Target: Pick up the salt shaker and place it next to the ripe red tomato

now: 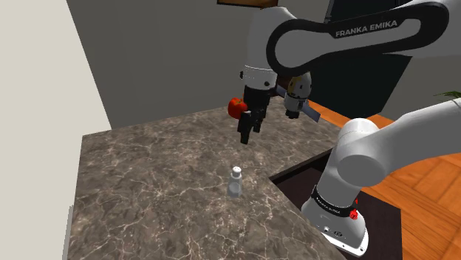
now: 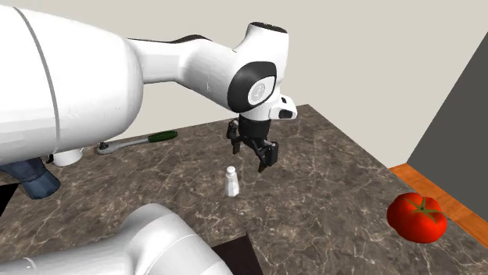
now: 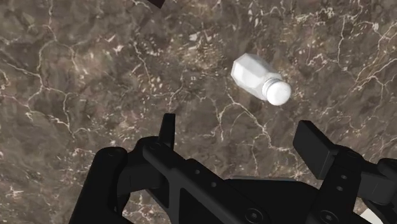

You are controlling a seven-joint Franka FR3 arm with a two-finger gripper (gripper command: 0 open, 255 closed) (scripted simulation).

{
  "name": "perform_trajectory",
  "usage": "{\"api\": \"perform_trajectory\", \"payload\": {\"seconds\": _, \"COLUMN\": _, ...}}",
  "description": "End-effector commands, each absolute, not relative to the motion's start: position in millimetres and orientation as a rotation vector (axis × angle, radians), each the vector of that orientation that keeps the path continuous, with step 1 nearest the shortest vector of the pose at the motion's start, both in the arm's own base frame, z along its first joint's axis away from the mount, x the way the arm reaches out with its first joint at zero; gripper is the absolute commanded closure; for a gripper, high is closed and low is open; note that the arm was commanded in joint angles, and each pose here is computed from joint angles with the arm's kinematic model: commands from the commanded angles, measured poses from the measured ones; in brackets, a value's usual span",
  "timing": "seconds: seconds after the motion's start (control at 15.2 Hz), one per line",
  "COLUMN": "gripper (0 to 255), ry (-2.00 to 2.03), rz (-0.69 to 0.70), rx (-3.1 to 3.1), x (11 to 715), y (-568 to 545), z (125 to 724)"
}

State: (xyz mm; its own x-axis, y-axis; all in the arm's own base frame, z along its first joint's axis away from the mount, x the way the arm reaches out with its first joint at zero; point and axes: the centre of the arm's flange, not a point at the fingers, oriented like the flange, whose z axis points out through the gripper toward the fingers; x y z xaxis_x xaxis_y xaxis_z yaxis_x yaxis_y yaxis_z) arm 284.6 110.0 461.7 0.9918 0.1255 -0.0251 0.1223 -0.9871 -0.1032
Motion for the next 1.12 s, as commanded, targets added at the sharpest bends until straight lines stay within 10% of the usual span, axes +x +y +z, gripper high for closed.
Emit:
{"api": "perform_trajectory", "payload": {"seconds": 0.0, "gripper": 0, "ry": -0.195, "rz": 0.047, "rx": -3.035, "x": 281, "y": 131, "z": 444}}
{"api": "perform_trajectory", "payload": {"seconds": 1.06, "gripper": 0, "ry": -0.213, "rz": 0.050, "rx": -3.039, "x": 272, "y": 182, "z": 364}}
